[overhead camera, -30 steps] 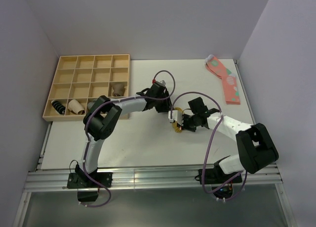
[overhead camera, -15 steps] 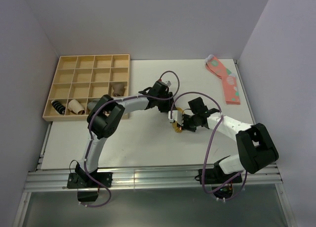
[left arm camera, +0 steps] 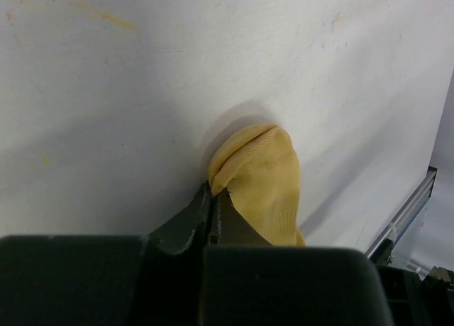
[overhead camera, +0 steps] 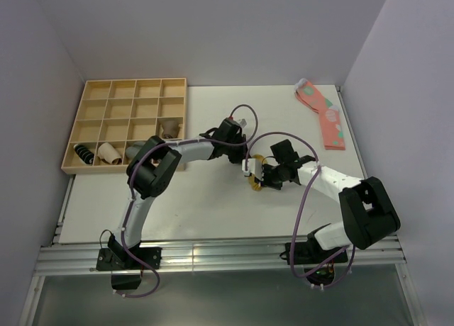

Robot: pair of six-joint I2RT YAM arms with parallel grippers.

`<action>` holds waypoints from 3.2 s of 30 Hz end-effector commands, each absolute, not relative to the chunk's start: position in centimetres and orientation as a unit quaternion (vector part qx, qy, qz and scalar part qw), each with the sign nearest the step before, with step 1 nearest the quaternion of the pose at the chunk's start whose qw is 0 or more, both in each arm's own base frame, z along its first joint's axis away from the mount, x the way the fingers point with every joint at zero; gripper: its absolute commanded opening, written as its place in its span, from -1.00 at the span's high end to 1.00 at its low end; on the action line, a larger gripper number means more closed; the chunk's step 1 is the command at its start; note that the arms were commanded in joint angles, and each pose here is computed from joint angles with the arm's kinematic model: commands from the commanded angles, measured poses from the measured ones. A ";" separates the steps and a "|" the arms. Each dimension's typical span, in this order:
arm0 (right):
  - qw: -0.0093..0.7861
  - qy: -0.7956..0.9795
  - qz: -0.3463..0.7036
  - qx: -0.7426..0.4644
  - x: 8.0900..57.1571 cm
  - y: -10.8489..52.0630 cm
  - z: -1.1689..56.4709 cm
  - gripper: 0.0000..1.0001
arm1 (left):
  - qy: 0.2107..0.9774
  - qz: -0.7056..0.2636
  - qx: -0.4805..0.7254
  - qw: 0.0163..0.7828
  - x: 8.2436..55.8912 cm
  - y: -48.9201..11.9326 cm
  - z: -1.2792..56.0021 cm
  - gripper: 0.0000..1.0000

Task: Roll the socks
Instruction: Adjust the sock at the center of the board.

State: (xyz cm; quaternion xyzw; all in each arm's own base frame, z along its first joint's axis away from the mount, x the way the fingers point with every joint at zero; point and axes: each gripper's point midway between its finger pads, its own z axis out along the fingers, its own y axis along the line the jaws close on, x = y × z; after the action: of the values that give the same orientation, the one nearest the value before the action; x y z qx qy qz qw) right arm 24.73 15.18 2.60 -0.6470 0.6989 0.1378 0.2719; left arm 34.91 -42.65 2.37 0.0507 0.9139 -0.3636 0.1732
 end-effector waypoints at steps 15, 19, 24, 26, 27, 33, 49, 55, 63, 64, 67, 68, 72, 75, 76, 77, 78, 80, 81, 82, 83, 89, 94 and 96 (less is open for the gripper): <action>0.156 0.715 0.272 -0.625 25.6 15.4 5.4 0.93 | 0.927 -0.295 -0.036 0.229 35.5 -36.7 1.8 0.99; 0.089 0.715 0.321 -0.615 24.1 15.1 5.2 0.92 | 0.927 -0.281 -0.038 0.246 35.7 -35.6 2.2 0.99; 0.037 0.695 0.355 -0.624 21.8 14.6 5.0 0.88 | 0.925 -0.266 -0.046 0.268 36.6 -34.0 3.0 0.99; 0.028 0.693 0.366 -0.621 21.3 14.7 5.1 0.87 | 0.924 -0.265 -0.045 0.273 36.6 -33.7 3.2 0.99; 0.010 0.692 0.379 -0.615 20.8 14.7 5.8 0.85 | 0.922 -0.265 -0.046 0.278 36.8 -33.5 3.4 0.99; -0.052 0.698 0.415 -0.580 20.9 15.2 5.2 0.86 | 0.921 -0.262 -0.041 0.284 36.2 -32.8 3.7 0.99; -0.115 0.760 0.430 -0.474 22.3 18.4 3.8 0.88 | 0.896 -0.297 0.005 0.330 35.6 -33.7 4.6 0.99; -0.125 0.798 0.394 -0.438 23.2 18.3 2.1 0.89 | 0.893 -0.294 0.012 0.341 35.2 -33.7 4.0 0.93; -0.131 0.824 0.370 -0.408 23.7 18.2 0.9 0.91 | 0.882 -0.284 0.020 0.376 34.6 -33.3 4.5 0.40; -0.132 0.827 0.368 -0.405 23.7 18.3 0.8 0.91 | 0.876 -0.288 0.018 0.387 34.8 -33.3 4.9 0.30; -0.137 0.828 0.368 -0.400 23.6 18.3 0.6 0.92 | 0.870 -0.285 0.018 0.401 34.4 -32.4 5.4 0.21; -0.137 0.829 0.367 -0.399 23.6 18.3 0.6 0.92 | 0.863 -0.289 0.017 0.414 34.5 -32.4 5.9 0.20; -0.139 0.832 0.363 -0.395 23.9 18.3 0.4 0.93 | 0.839 -0.282 0.043 0.464 33.1 -31.4 7.9 0.16; -0.140 0.833 0.363 -0.393 24.1 18.4 0.5 0.94 | 0.804 -0.288 0.095 0.512 30.8 -32.5 10.4 0.17; -0.140 0.833 0.363 -0.394 24.0 18.4 0.5 0.94 | 0.796 -0.290 0.108 0.520 30.1 -32.9 11.0 0.16; -0.140 0.833 0.363 -0.394 24.0 18.4 0.5 0.94 | 0.785 -0.296 0.137 0.526 28.9 -34.0 11.6 0.17; -0.141 0.833 0.364 -0.393 24.0 18.4 0.5 0.94 | 0.778 -0.298 0.143 0.535 28.7 -34.4 12.4 0.18; -0.145 0.832 0.367 -0.390 23.8 18.4 0.6 0.94 | 0.765 -0.298 0.179 0.541 27.6 -36.1 13.2 0.20; -0.147 0.831 0.368 -0.390 23.8 18.4 0.6 0.94 | 0.767 -0.291 0.191 0.540 27.4 -36.4 13.0 0.20; -0.148 0.830 0.369 -0.390 23.8 18.4 0.5 0.94 | 0.766 -0.290 0.203 0.537 27.1 -36.9 12.9 0.20; -0.150 0.831 0.369 -0.389 23.7 18.4 0.5 0.94 | 0.761 -0.289 0.223 0.536 26.7 -37.8 12.8 0.20; -0.154 0.830 0.374 -0.385 23.6 18.5 0.3 0.94 | 0.753 -0.291 0.279 0.520 25.7 -40.2 11.5 0.18; -0.154 0.832 0.370 -0.385 23.6 18.4 0.1 0.95 | 0.753 -0.287 0.317 0.500 24.9 -41.5 10.1 0.20; -0.154 0.831 0.370 -0.386 23.6 18.4 0.2 0.95 | 0.755 -0.288 0.328 0.490 24.5 -41.9 9.4 0.20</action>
State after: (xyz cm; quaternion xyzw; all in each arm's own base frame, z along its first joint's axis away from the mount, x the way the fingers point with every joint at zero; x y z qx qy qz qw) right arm 22.70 18.72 1.38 -0.3608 0.8297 0.3922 -0.1663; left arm 24.96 -40.41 8.68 0.2959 0.7718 -0.2779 0.4895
